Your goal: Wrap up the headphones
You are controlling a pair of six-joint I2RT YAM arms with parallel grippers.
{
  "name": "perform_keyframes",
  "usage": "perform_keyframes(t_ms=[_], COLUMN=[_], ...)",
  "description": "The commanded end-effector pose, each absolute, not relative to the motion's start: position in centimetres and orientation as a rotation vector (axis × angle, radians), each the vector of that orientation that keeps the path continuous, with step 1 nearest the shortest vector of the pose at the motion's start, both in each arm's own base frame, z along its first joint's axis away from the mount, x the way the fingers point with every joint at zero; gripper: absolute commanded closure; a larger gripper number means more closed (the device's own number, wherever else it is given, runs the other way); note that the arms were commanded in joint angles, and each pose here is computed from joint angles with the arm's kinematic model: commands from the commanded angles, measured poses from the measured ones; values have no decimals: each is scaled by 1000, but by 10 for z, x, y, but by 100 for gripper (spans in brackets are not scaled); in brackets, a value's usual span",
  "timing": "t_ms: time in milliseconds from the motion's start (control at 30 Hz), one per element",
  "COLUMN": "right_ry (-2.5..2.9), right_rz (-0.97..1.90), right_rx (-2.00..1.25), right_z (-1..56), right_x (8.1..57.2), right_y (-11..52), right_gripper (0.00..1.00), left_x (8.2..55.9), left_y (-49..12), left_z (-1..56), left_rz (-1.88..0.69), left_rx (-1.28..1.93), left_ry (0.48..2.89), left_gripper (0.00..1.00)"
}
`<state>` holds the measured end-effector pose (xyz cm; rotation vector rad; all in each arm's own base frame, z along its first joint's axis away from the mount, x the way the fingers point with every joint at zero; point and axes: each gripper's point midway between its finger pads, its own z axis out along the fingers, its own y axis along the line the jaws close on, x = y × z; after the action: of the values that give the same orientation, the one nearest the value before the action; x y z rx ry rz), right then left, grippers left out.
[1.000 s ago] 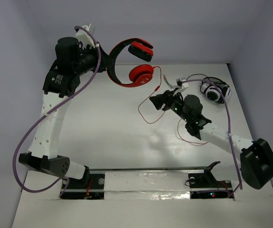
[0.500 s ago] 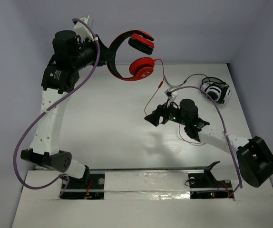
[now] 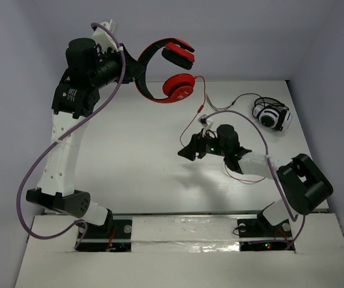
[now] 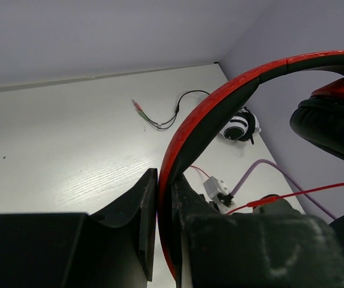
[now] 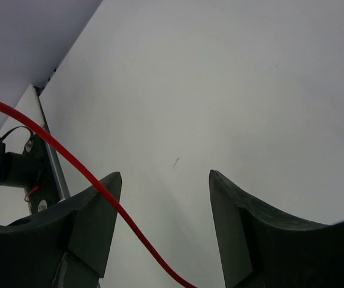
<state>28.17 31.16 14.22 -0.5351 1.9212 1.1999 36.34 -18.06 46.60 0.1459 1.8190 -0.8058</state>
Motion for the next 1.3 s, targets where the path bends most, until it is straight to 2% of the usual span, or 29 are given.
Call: perform_keyframes(t_ms=[0,100,167,333,600,700,800,900,933,967,1000,1033,1133,1267], right_ry=[1841,1801,1814,1822,1836,1840,1864,1899,1922,1937,1945,1961,2003,2077], right_rz=[1223,1210,1174,1118,1007,970,973,989,991,1011,1017,1017,1032,917], right_rx=[-530,-487,-455,-446,-477,-450,-413,-351,-342,-332,-328,-316,-290,-224], right_z=[154,160,155,158,163,165,160,148,143,142,140,140,137,144], right_x=[292,290,290,294,308,315,310,303,301,298,296,295,289,287], right_y=[323,316,308,303,298,289,284,278,277,278,278,277,275,265], right_gripper=[35,39,39,24,17,18,27,43,57,66,85,91,99,100], left_x=[342,343,344,342,317,308,312,326,333,341,350,361,383,417], left_y=[-184,-182,-180,-188,-192,-191,-188,-190,-187,-185,-186,-182,-182,-180], left_z=[524,529,537,559,590,597,596,589,585,578,572,561,538,467], left_rz=[-878,-865,-858,-918,-995,-1004,-1011,-1027,-1019,-1011,-1012,-992,-972,-950], left_rx=[172,162,155,181,225,237,226,217,203,186,177,142,94,-32], left_ry=[1648,1639,1618,1562,1472,1452,1450,1466,1477,1493,1506,1532,1574,1694], left_gripper=[100,100,100,100,100,100,100,100,100,100,100,100,100,100])
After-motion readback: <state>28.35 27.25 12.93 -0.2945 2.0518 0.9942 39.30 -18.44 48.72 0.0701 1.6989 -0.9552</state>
